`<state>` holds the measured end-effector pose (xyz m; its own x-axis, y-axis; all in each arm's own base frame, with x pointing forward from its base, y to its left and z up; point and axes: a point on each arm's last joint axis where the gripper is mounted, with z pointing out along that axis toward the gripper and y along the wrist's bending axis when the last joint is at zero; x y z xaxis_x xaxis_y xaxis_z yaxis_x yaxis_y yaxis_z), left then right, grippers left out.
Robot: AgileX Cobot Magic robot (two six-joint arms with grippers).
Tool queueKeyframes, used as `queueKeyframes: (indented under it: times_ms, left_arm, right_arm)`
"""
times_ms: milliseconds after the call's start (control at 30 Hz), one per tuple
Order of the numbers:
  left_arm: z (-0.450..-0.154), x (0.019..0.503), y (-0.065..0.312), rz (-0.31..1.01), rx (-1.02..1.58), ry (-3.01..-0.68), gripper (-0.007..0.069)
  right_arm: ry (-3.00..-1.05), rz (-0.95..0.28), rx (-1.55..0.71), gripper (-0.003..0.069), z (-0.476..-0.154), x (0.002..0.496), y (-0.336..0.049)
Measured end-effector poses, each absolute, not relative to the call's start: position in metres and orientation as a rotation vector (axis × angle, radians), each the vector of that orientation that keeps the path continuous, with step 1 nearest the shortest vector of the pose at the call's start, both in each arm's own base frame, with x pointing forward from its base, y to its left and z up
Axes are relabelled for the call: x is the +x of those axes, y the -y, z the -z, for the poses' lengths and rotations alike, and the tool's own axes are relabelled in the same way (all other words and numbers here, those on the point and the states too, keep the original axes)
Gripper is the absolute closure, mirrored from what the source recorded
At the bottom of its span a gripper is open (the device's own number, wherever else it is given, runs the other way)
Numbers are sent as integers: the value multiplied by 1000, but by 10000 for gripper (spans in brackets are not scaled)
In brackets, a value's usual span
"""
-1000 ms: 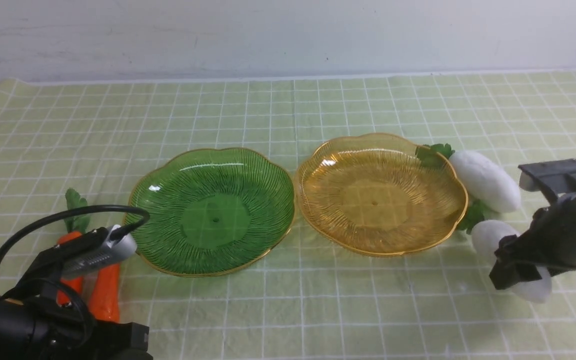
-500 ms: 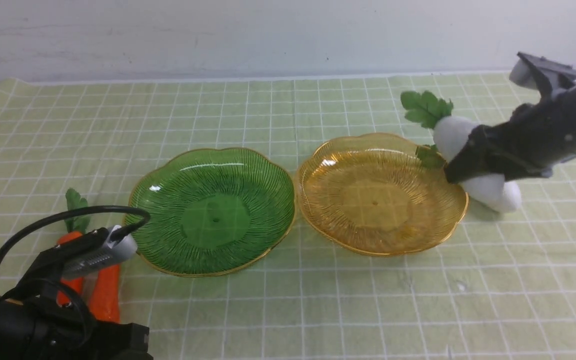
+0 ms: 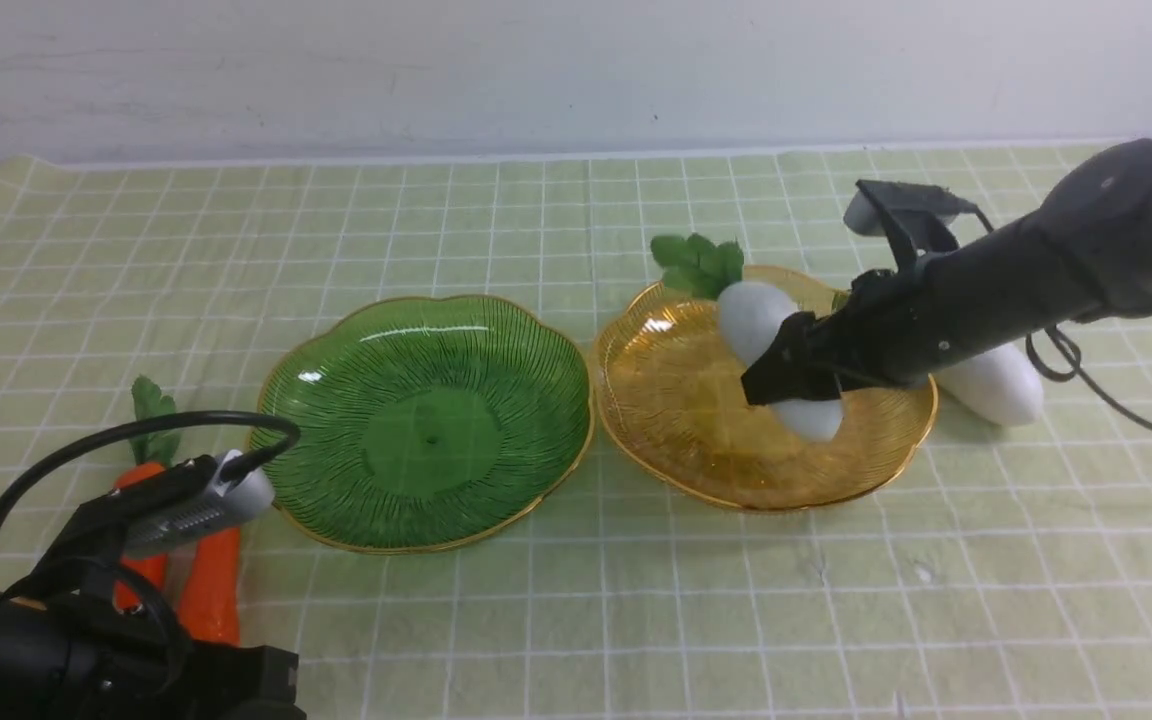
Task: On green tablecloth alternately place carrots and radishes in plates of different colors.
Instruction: 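Place the white radish on the plate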
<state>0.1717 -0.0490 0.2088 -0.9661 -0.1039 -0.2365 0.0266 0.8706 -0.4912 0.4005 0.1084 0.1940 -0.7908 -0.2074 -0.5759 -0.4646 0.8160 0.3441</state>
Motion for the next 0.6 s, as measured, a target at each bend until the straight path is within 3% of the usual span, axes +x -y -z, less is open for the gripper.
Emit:
queueKeyframes:
  times_ms: [133,333,600]
  left_arm:
    - [-209,172,49,737,-59,-2787,631]
    - [-209,172,49,734,-61,-2783,631]
    - [-209,172,49,732,-62,-2781,631]
  right_arm:
    - [-2450,-650,-485,-10,-201,406,-104]
    - [-2414,-633,-485,-28,-224,420,-77]
    - [-2408,-317,-481,8,-229,434,-11]
